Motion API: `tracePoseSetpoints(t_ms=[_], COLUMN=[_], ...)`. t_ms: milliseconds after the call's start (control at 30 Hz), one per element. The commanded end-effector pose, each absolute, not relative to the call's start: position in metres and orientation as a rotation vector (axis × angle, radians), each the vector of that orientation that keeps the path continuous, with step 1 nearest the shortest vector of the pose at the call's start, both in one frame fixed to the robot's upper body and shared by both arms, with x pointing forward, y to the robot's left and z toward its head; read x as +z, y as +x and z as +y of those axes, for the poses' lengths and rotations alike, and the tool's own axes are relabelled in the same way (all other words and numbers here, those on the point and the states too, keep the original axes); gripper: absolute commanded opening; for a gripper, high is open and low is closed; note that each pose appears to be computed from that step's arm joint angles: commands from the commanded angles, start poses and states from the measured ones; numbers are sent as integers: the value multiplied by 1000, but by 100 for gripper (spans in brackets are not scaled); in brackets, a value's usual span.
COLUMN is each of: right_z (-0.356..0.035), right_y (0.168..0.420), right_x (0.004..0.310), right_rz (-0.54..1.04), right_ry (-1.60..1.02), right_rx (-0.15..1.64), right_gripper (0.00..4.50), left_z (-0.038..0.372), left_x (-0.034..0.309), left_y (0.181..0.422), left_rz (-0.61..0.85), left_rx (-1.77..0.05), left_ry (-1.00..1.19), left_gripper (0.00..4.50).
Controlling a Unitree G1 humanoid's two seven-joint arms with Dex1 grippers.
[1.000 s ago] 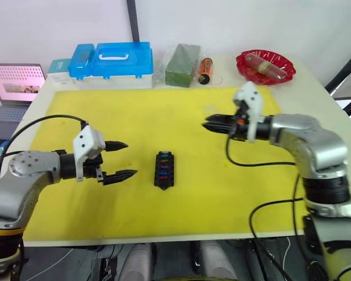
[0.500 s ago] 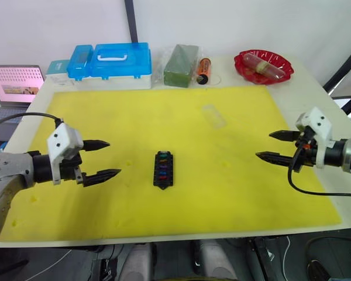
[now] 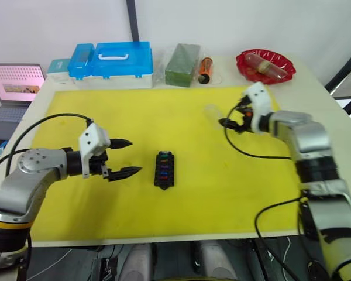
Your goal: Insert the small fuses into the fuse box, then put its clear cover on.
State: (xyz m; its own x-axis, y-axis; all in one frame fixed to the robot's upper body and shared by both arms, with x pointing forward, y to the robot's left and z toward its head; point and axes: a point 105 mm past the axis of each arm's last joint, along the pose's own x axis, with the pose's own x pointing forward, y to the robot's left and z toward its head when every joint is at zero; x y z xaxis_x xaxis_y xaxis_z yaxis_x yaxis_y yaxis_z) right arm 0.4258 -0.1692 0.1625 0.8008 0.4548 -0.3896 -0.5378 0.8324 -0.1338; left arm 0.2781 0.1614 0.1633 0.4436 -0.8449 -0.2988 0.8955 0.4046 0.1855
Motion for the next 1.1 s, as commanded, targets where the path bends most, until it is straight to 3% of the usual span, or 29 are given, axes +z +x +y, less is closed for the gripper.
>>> tracePoseSetpoints(t_ms=[33,300,400,600,833,1100], right_z=[-161,-155,-153,-150,-152,-147], right_y=[440,454,455,457,456,449], right_x=[173,152,148,151,161,180], right_rz=[314,383,385,359,334,294], right_ry=[-216,-238,-237,-230,-233,-221], right_rx=[541,513,514,521,516,526], right_gripper=[447,447,385,187,190,190], left_z=[154,147,144,133,108,96], left_x=[167,162,158,149,118,95], left_y=[273,265,260,246,234,249], left_rz=[135,138,142,167,270,327], left_rx=[-1109,-1103,-1102,-1098,-1020,-793], left_ry=[355,330,317,265,226,229], left_gripper=[450,450,450,450,450,450])
